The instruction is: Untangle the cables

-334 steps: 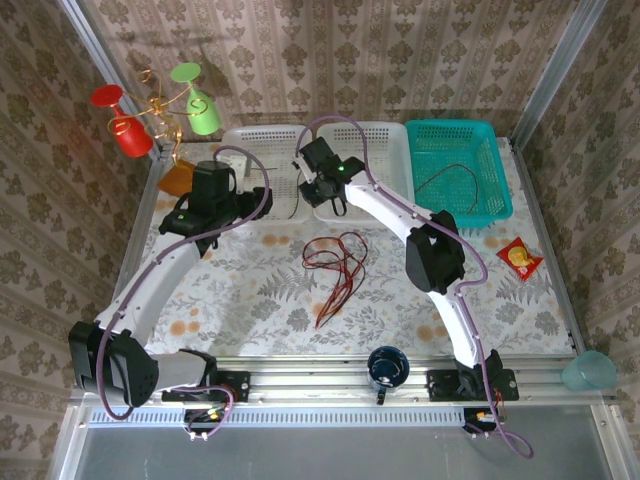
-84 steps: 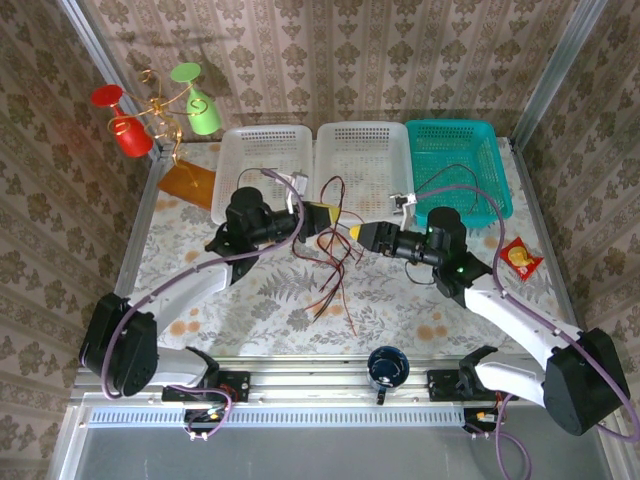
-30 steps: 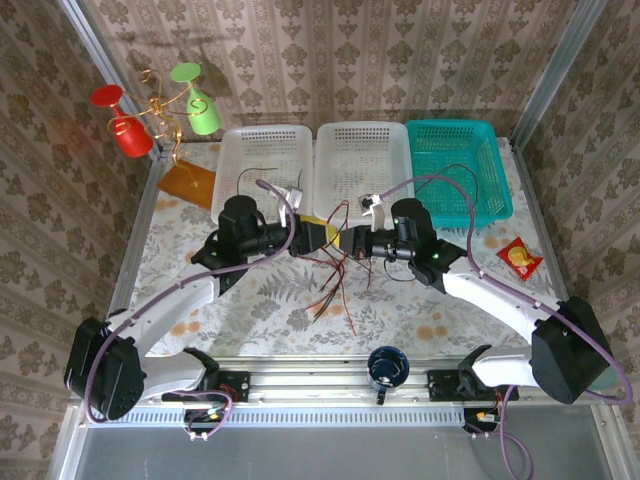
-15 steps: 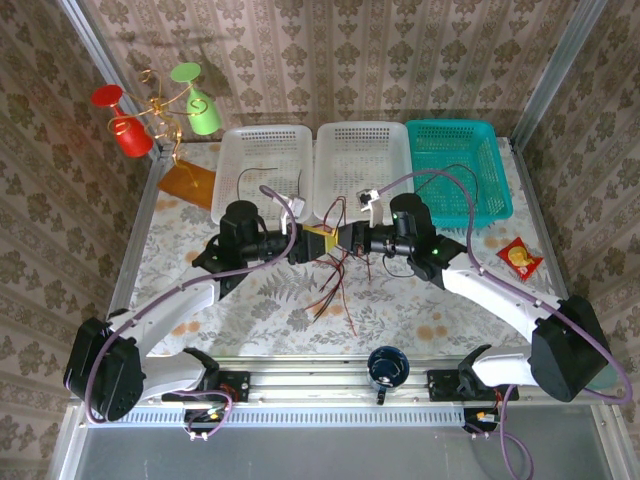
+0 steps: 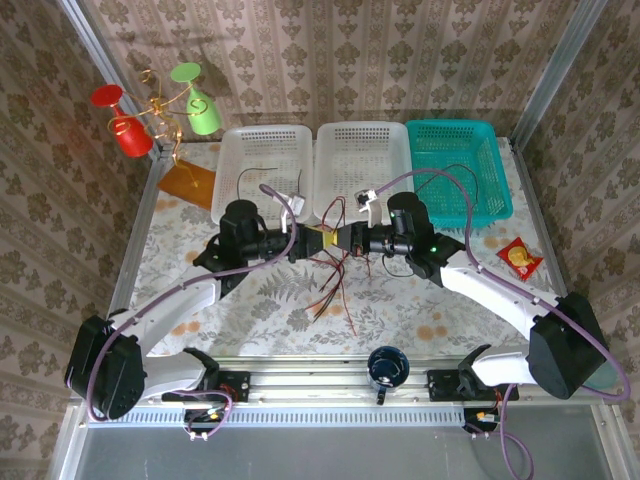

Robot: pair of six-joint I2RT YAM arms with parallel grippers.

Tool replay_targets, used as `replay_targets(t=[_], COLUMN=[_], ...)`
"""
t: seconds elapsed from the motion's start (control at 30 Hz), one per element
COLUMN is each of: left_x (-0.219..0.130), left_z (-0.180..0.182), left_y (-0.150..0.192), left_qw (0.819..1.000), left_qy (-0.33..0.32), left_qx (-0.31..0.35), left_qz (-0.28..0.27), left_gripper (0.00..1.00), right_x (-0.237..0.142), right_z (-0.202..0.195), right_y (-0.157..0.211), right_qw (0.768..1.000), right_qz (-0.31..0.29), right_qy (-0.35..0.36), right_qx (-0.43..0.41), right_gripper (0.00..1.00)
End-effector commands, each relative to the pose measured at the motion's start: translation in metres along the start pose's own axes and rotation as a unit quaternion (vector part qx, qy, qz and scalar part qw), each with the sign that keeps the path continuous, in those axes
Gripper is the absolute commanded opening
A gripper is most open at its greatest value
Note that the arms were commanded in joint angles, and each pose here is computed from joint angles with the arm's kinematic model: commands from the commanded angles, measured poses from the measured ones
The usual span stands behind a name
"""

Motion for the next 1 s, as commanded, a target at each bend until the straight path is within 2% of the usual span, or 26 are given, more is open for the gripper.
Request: replay_targets(t=[0.0, 0.13, 0.27, 0.43, 0.6, 0.67, 0.8, 0.93, 0.97], left_x=[-0.007, -0.025, -0.051, -0.090, -0.139, -0.164, -0.213, -0.249, -0.258], left_z=[0.004, 0.005, -0.003, -0.013, -0.011, -0.008, -0.006, -0.011, -0.013], left_y=[-0.015, -0.031, -0.055, -0.079, -0.091, -0.092, -0.084, -0.075, -0.071], left_qw=[0.999, 0.996, 0.986, 0.952, 0.889, 0.852, 0.772, 0.710, 0.693], left_qy=[-0.006, -0.034, -0.098, -0.210, -0.354, -0.418, -0.519, -0.589, -0.607], left_qx=[0.011, 0.041, 0.097, 0.181, 0.224, 0.224, 0.212, 0.212, 0.212], left_qz=[-0.032, -0.068, -0.096, -0.131, -0.183, -0.220, -0.299, -0.322, -0.326], left_gripper=[0.00, 0.00, 0.00, 0.00, 0.00, 0.00, 0.00, 0.00, 0.00], right_x=[-0.002, -0.011, -0.030, -0.065, -0.104, -0.122, -0.154, -0.179, -0.189], right_z=[0.009, 0.009, 0.008, 0.003, -0.012, -0.025, -0.048, -0.057, -0.059], right_y=[-0.009, -0.009, -0.010, -0.014, -0.020, -0.028, -0.044, -0.052, -0.054], right_qw=[1.000, 0.999, 0.997, 0.993, 0.980, 0.966, 0.937, 0.915, 0.903], right_qz=[-0.008, -0.014, -0.005, 0.016, 0.015, -0.007, -0.073, -0.155, -0.184], right_qy=[0.004, 0.015, 0.049, 0.092, 0.174, 0.239, 0.337, 0.372, 0.387], right_qx=[-0.022, -0.029, -0.054, -0.078, -0.090, -0.094, -0.058, -0.031, -0.027], right_gripper=[0.00, 0.00, 0.00, 0.00, 0.00, 0.00, 0.00, 0.00, 0.00])
Point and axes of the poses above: each hand's point on the last joint's axis, 136 mm out from that joint toward the fingers, its own x axis out along the fingers, its own z axis along the line the jaws close on, y = z × x, the point moved 3 cm from there along -x, back along the fingers, and after that the axes turned 10 degrees about x, right-handed, at the moved point
